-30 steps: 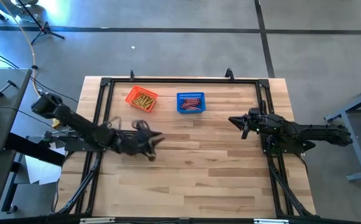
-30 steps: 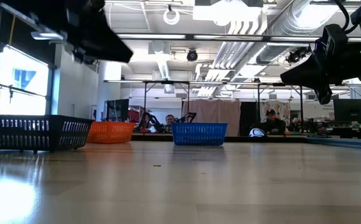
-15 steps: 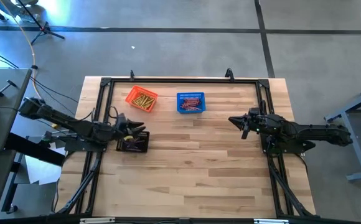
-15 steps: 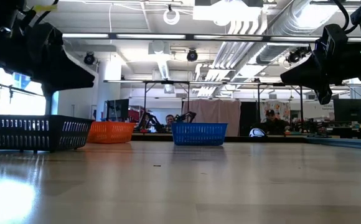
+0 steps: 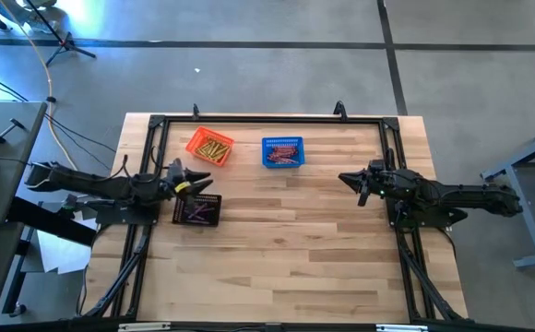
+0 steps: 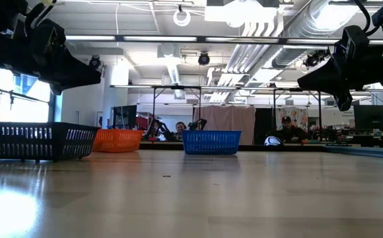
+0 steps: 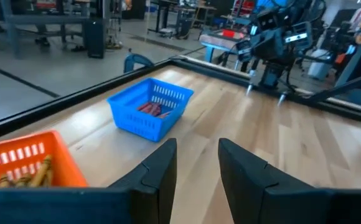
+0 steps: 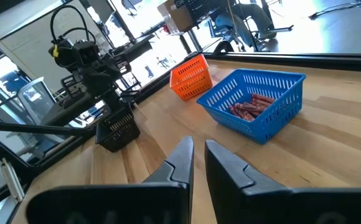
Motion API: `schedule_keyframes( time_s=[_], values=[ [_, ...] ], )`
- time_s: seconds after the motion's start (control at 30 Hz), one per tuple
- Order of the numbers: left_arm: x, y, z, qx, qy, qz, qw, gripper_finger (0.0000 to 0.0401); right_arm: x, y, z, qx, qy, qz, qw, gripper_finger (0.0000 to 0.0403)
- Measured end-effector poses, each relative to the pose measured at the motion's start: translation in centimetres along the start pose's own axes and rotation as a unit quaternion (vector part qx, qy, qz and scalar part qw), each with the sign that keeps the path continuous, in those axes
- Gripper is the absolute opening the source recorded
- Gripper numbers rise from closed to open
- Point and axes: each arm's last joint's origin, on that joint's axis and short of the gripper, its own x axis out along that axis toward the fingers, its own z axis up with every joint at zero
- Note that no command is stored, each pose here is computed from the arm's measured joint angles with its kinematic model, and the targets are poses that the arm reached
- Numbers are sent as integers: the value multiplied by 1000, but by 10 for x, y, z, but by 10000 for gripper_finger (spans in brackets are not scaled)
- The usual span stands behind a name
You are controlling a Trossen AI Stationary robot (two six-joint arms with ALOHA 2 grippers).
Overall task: Sort crayons
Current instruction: Return to Home Position
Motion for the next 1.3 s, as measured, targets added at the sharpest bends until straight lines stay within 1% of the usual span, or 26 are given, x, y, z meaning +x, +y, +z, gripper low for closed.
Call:
schedule_keyframes(
  time_s=[0.23,0.37,0.5,0.57,0.67,0.73,0.83,0.9,0.97,1.03,1.17,1.3],
  values=[
    [-7,10,-7,20,36,22,999,106,0,0,0,0,0,0,1000,26],
    [-9,10,-2,4,12,4,1000,106,0,0,0,0,0,0,1000,26],
    [-13,10,2,13,-6,-20,1000,106,0,0,0,0,0,0,1000,26],
    [-14,11,5,16,-20,-21,999,106,0,0,0,0,0,0,1000,26],
    [-17,12,8,-1,-38,-26,999,106,0,0,0,0,0,0,1000,26],
    [-18,12,10,-18,-44,-48,998,106,0,0,0,0,0,0,1000,26],
    [-20,11,10,-80,-40,-90,992,106,0,0,0,0,0,0,1000,26],
    [-21,9,10,-139,-26,-119,983,106,0,0,0,0,0,0,1000,26],
    [-22,7,9,-192,-7,-151,970,106,0,0,0,0,0,0,1000,26],
    [-22,7,9,-226,7,-170,959,106,0,0,0,0,0,0,1000,26],
    [-21,10,11,-265,8,-167,950,106,0,0,0,0,0,0,1000,26],
    [-19,19,12,-266,-12,-126,956,106,0,0,0,0,0,0,1000,26]
  ],
)
